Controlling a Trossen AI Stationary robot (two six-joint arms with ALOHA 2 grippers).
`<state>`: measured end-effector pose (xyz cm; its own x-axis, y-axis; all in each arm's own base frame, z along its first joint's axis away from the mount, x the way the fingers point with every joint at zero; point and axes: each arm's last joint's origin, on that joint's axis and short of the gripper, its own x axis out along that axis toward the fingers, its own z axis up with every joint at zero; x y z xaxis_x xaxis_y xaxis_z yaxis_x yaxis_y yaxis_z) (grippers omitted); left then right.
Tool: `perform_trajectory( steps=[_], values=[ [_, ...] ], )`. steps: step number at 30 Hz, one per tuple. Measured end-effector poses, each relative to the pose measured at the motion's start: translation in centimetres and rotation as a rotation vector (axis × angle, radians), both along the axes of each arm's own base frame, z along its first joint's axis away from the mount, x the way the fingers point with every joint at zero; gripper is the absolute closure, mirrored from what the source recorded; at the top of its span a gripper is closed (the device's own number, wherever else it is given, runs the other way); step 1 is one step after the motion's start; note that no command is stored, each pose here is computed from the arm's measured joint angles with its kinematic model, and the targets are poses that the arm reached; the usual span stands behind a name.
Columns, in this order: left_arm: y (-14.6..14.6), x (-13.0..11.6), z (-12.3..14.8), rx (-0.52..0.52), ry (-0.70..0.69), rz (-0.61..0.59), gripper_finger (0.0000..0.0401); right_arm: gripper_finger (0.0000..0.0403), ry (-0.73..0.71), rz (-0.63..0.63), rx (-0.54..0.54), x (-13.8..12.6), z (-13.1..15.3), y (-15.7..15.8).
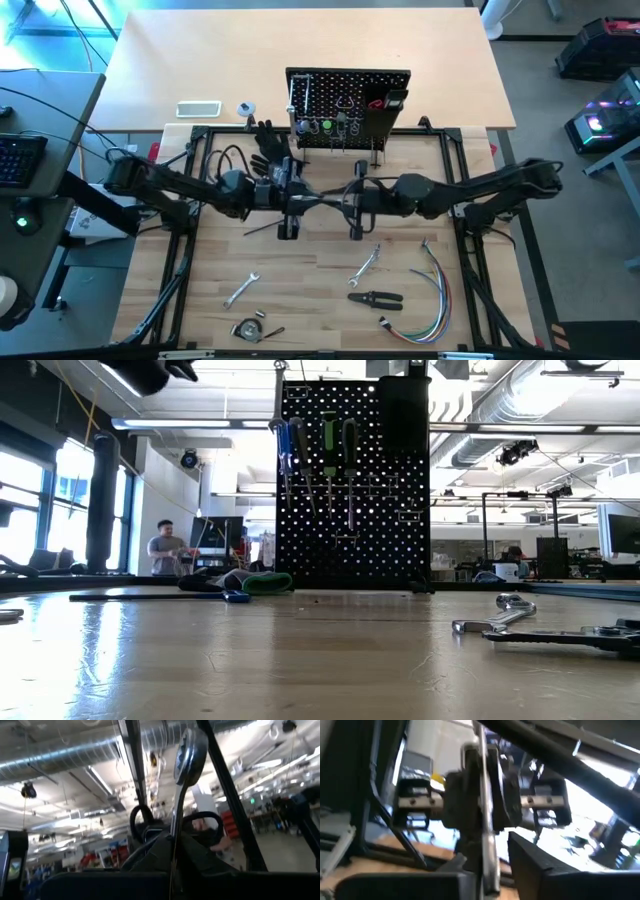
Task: Hang tools onto peg board
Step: Hang the silver wrench on the pegboard
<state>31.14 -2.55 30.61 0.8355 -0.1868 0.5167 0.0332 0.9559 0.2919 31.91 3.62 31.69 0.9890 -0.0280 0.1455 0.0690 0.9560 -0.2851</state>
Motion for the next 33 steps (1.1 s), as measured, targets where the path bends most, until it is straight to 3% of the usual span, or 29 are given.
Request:
perform_trajectory(
  steps=[6, 18, 23, 29, 33],
  values=[
    [1.1, -0.8, 0.5, 0.005, 0.175, 0.045, 0.0400, 0.0291, 0.088, -0.064, -0.001, -0.3, -0.5, -0.3],
    [2.9, -1.3, -0.2, -0.058, 0.377, 0.101, 0.0400, 0.0292, 0.177, -0.103, 0.097, -0.1, -1.4, -1.9],
    [3.1, -1.3, -0.2, -0.060, 0.381, 0.108, 0.0401, 0.0317, 0.213, -0.094, 0.116, -0.1, -1.8, -2.4],
    [3.1, -1.3, -0.3, -0.063, 0.388, 0.106, 0.0401, 0.0389, 0.220, -0.038, 0.123, 0.0, -1.9, -2.7],
    [3.1, -1.2, -0.3, -0.078, 0.394, 0.104, 0.0401, 0.0387, 0.224, -0.014, 0.157, 0.0, -2.0, -3.2]
  ],
)
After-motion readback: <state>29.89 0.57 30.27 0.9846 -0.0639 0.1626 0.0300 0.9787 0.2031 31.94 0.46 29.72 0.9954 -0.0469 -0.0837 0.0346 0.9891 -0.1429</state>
